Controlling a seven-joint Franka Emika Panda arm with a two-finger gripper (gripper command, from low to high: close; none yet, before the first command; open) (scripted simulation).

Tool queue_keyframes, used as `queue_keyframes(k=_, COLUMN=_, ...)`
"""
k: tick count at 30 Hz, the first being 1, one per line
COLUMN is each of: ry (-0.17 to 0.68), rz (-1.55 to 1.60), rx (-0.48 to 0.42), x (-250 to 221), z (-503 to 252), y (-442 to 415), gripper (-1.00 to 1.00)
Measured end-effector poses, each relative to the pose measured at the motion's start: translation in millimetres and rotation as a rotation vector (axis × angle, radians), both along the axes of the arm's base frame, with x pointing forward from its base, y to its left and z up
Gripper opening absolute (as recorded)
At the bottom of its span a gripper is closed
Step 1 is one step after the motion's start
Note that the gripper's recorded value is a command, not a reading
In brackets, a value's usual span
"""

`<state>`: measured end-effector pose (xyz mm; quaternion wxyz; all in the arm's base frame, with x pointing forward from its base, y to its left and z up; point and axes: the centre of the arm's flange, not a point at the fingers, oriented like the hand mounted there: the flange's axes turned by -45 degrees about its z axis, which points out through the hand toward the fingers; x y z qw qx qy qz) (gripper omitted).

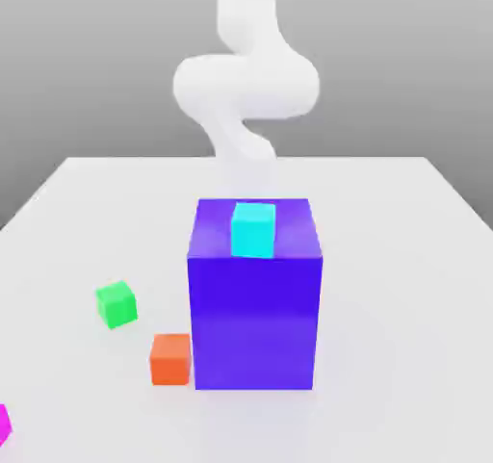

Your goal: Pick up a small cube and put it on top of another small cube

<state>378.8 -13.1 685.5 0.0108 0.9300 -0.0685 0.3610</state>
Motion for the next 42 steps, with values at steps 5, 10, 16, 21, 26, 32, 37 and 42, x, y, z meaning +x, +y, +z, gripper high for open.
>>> queue_keyframes(k=5, ry=0.110, rz=-0.251, rx=0.057, x=59.0, z=-60.5, y=-39.6, gripper=0.00)
queue_keyframes(k=10, ry=0.204, rz=-0.490, rx=0.125, x=101.5, z=-129.5, y=-90.5, gripper=0.00)
queue_keyframes(k=16, ry=0.301, rz=-0.771, rx=0.227, x=129.1, z=-221.9, y=-159.6, gripper=0.00)
queue_keyframes(k=21, ry=0.369, rz=-1.016, rx=0.333, x=128.6, z=-303.4, y=-224.2, gripper=0.00)
queue_keyframes(k=26, ry=0.432, rz=-1.228, rx=0.451, x=119.9, z=-385.4, y=-265.5, gripper=0.00)
queue_keyframes(k=32, ry=0.494, rz=-1.497, rx=0.623, x=90.8, z=-479.6, y=-309.8, gripper=0.00)
queue_keyframes(k=37, ry=0.502, rz=-1.538, rx=0.651, x=85.7, z=-552.8, y=-315.6, gripper=-1.00)
queue_keyframes(k=42, ry=0.499, rz=-1.538, rx=0.652, x=85.9, z=-552.6, y=-315.8, gripper=-1.00)
